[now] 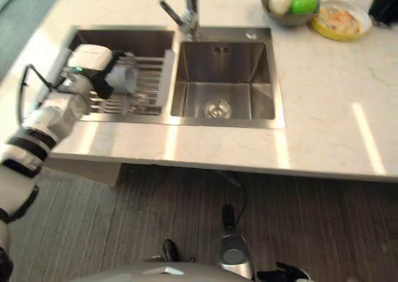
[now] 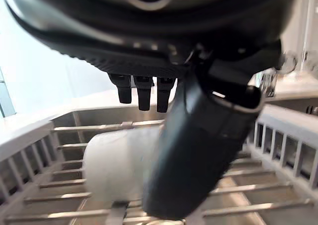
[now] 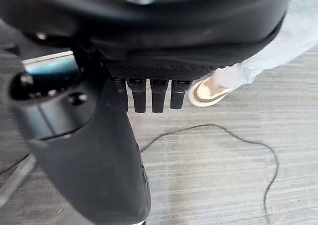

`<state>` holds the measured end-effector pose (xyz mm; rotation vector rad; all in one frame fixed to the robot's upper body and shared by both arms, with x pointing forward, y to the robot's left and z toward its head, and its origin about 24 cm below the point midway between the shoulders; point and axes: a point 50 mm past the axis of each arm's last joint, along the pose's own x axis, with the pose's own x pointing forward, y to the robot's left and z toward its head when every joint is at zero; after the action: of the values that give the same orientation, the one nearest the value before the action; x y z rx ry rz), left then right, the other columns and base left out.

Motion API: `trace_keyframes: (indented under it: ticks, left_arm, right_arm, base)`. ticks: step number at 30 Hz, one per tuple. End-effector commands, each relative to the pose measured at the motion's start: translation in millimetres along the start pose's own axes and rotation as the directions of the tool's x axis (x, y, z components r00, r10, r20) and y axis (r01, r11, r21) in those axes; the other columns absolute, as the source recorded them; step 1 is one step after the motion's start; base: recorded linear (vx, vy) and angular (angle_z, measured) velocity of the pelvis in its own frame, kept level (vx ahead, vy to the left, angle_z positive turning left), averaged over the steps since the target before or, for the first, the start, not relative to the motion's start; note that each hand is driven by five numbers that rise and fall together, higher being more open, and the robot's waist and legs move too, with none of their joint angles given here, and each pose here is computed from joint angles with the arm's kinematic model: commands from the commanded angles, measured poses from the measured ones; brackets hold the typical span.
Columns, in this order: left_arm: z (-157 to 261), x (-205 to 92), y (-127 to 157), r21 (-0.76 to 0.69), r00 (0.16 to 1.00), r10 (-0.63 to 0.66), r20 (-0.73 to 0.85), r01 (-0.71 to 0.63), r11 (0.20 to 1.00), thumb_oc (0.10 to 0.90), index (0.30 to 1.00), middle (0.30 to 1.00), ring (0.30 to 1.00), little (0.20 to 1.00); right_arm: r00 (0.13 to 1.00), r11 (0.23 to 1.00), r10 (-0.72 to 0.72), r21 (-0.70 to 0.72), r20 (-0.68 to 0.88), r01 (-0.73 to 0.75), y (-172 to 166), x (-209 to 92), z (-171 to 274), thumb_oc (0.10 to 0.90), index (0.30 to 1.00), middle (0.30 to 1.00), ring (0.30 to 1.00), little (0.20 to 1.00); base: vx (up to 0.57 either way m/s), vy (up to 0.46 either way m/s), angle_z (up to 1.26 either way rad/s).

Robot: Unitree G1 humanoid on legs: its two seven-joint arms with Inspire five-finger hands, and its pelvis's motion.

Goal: Place the dishes in the dishwasher.

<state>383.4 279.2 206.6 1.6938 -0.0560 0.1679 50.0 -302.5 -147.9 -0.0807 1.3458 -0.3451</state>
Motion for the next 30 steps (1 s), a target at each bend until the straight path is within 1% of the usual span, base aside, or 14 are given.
trace_keyframes:
  ticks: [1,6,7,15,20,24,25,26,30]
  left_arm:
    - [-15,8,69,-0.09,0.969,0.239,-0.062,-0.244,0.965,0.8,0.9,0.9,0.9,0.9]
    - [-22,14,77,-0.094,0.97,0.213,-0.114,-0.224,0.97,0.8,0.9,0.9,0.9,0.9]
    - [-25,18,78,-0.109,0.972,0.18,-0.151,-0.197,0.974,0.8,0.9,0.9,0.9,0.9]
    - [-22,25,77,-0.101,0.975,0.133,-0.176,-0.152,0.983,0.8,0.9,0.9,0.9,0.9]
    - [-31,24,76,-0.06,0.972,0.102,-0.213,-0.117,0.991,0.8,0.9,0.9,0.9,0.9]
    - [-34,24,76,-0.038,0.973,0.087,-0.213,-0.097,0.995,0.8,0.9,0.9,0.9,0.9]
    - [-34,23,74,-0.029,0.975,0.074,-0.21,-0.082,0.996,0.54,0.509,0.509,0.509,0.509]
    - [-33,23,70,-0.019,0.978,0.061,-0.201,-0.066,0.998,0.4,0.3,0.3,0.3,0.3]
    - [-27,24,63,-0.014,0.983,0.046,-0.18,-0.049,0.999,0.4,0.3,0.3,0.3,0.3]
  right_arm:
    - [0.995,0.999,-0.043,0.01,-0.087,0.044,-13,-4,-26,0.8,0.9,0.9,0.9,0.9]
    - [0.997,1.0,-0.022,0.015,-0.07,0.023,-8,-3,-23,0.8,0.9,0.9,0.9,0.9]
    - [0.996,1.0,-0.006,0.011,-0.086,0.007,-5,-3,-31,0.8,0.9,0.9,0.9,0.9]
    - [0.997,0.999,0.034,0.007,-0.068,-0.033,6,-3,-32,0.8,0.9,0.9,0.9,0.9]
    - [0.997,1.0,0.02,-0.006,-0.076,-0.021,-1,-3,-32,0.8,0.9,0.9,0.9,0.9]
    - [0.998,1.0,0.015,-0.011,-0.067,-0.016,-2,-3,-29,0.8,0.9,0.9,0.9,0.9]
    - [0.998,1.0,0.013,-0.012,-0.068,-0.014,-3,-3,-29,0.8,0.9,0.9,0.9,0.9]
    - [0.997,1.0,0.013,-0.015,-0.074,-0.015,-3,-3,-31,0.8,0.9,0.9,0.9,0.9]
    - [0.997,1.0,0.01,-0.02,-0.082,-0.011,-3,-3,-33,0.8,0.9,0.9,0.9,0.9]
  base:
    - [-0.01,0.014,-0.39]
    - [0.0,0.001,0.01]
    - [0.0,0.0,0.0]
    - [0.02,-0.002,0.0]
    - [0.01,-0.001,0.01]
    - [0.0,0.0,0.0]
    - [0.0,0.0,0.0]
    - [0.0,0.0,0.0]
    - [0.0,0.0,0.0]
